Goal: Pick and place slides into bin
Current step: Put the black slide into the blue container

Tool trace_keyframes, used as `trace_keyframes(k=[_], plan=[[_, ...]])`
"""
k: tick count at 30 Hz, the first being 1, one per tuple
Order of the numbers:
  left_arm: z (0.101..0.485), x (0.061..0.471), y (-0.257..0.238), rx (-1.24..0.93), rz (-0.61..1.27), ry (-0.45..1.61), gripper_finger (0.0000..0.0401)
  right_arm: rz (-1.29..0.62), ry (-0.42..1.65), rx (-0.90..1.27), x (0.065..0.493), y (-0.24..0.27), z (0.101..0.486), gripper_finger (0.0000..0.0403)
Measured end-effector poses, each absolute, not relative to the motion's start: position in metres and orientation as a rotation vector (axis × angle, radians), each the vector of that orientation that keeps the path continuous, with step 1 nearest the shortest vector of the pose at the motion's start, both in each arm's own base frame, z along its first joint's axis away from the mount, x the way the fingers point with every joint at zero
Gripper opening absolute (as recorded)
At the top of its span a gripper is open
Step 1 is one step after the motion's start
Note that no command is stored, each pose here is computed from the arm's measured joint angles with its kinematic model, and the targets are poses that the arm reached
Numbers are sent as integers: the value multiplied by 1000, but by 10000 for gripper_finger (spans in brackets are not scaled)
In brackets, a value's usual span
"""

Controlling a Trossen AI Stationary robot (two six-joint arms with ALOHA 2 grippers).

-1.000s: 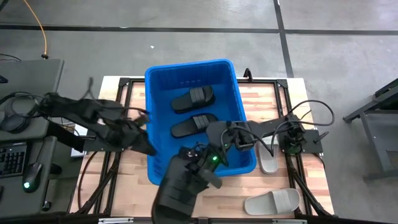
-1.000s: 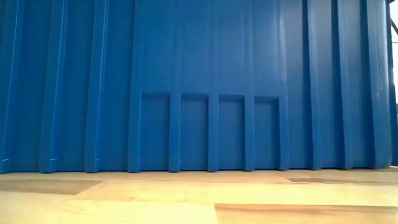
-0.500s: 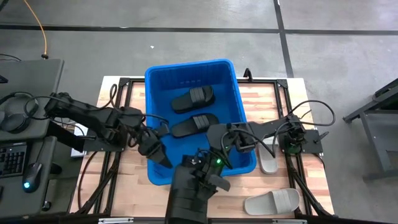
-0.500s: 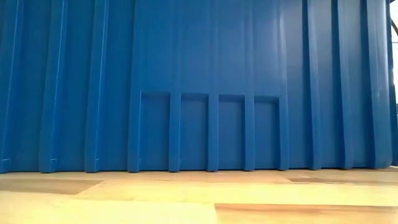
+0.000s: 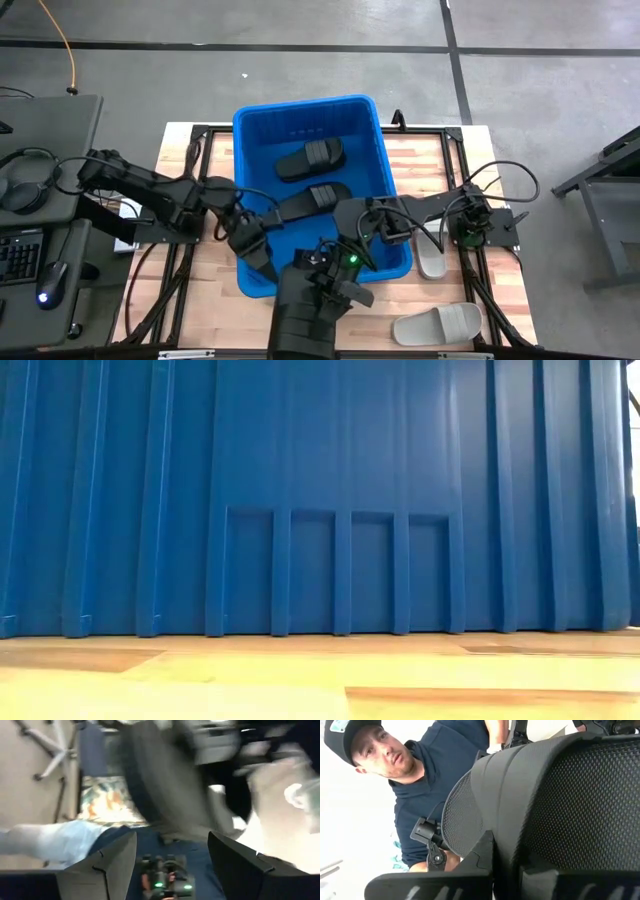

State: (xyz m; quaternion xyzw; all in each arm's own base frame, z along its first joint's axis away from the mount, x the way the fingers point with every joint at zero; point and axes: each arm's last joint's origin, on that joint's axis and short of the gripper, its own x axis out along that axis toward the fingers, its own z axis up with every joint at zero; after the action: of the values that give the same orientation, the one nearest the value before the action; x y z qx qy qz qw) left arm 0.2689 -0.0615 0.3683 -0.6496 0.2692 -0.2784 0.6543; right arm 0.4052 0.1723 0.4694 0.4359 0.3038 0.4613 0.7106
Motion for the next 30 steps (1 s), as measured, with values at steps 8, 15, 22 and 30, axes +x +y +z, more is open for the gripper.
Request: trace_keyframes(k=[8, 15, 22, 30], plan=[[371, 276, -62, -1558, -663, 577, 234, 1023, 633, 939, 408, 165, 471, 0], [366, 287, -64, -1583, -672, 575, 227, 1027, 629, 936, 409, 164, 471, 0], [364, 291, -65, -1591, -678, 556, 88, 1042, 607, 924, 407, 164, 474, 0], [361, 292, -65, -1535, -671, 534, 63, 1027, 628, 934, 407, 164, 472, 10]])
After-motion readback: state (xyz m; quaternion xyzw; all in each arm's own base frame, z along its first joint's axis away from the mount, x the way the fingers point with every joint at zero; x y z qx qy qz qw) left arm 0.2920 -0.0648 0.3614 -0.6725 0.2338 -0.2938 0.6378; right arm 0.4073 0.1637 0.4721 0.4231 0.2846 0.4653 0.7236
